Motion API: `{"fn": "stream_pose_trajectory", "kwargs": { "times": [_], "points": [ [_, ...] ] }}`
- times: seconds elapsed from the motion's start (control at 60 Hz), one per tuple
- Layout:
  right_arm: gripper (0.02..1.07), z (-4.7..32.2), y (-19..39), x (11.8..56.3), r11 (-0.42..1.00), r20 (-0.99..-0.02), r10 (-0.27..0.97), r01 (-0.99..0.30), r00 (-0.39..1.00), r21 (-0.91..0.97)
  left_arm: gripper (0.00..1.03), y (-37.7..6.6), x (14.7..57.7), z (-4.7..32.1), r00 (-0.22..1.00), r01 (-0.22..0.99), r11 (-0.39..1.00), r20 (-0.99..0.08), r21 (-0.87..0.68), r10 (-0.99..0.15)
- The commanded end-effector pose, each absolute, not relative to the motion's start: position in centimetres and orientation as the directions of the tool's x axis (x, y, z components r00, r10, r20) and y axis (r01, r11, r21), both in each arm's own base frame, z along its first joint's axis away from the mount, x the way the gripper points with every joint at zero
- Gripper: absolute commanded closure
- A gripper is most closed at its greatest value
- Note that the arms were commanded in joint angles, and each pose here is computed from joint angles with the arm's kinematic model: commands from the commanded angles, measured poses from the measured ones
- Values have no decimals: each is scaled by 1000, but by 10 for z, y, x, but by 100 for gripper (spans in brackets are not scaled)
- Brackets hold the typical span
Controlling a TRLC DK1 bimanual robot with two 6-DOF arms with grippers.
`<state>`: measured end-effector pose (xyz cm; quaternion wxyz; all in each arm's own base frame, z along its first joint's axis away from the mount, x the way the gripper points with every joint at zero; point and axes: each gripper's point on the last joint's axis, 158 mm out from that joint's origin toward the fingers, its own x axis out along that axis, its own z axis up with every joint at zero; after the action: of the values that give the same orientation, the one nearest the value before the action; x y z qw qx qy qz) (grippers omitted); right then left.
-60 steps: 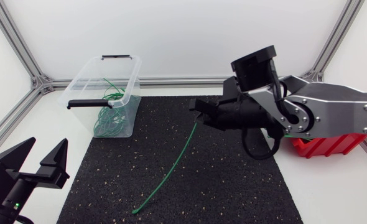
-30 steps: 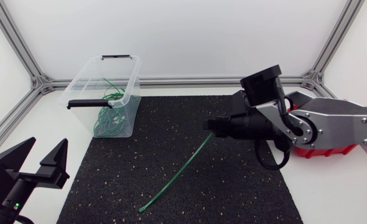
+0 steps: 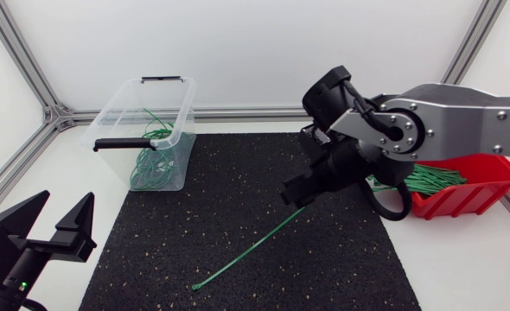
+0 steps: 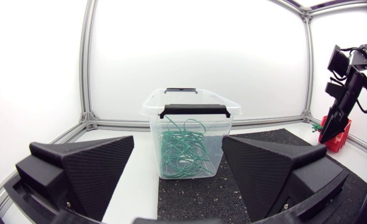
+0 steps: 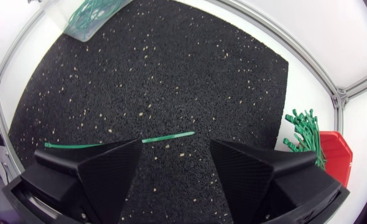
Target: Take a green cable tie from the red box, thread the tail through the head to close it, then place it in the transparent bin on the left.
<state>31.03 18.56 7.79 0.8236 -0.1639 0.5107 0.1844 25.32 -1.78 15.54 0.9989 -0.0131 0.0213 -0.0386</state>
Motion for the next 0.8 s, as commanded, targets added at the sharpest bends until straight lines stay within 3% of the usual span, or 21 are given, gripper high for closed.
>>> {"fn": "stream_pose_trajectory", "kwargs": {
  "times": [0.0, 0.183, 0.35, 0.583, 0.783],
  "points": [
    [6, 74, 190, 306, 837, -932, 89, -533, 351, -121, 4, -18, 254, 127, 990, 70, 997, -117, -44, -75],
    [6, 57, 191, 300, 691, -915, -125, -628, 384, -358, 4, -17, 254, 127, 991, 67, 997, -117, -43, -72],
    [10, 38, 236, 269, 486, -975, 50, -858, 217, -166, 4, -16, 254, 128, 991, 64, 997, -114, -43, -69],
    [10, 44, 271, 256, 295, -957, 78, -923, 279, -245, 4, -17, 254, 128, 991, 67, 997, -114, -43, -72],
    [6, 33, 300, 237, 145, -968, 109, -967, 227, -211, 4, -16, 254, 128, 991, 64, 997, -115, -43, -69]
  ]
}}
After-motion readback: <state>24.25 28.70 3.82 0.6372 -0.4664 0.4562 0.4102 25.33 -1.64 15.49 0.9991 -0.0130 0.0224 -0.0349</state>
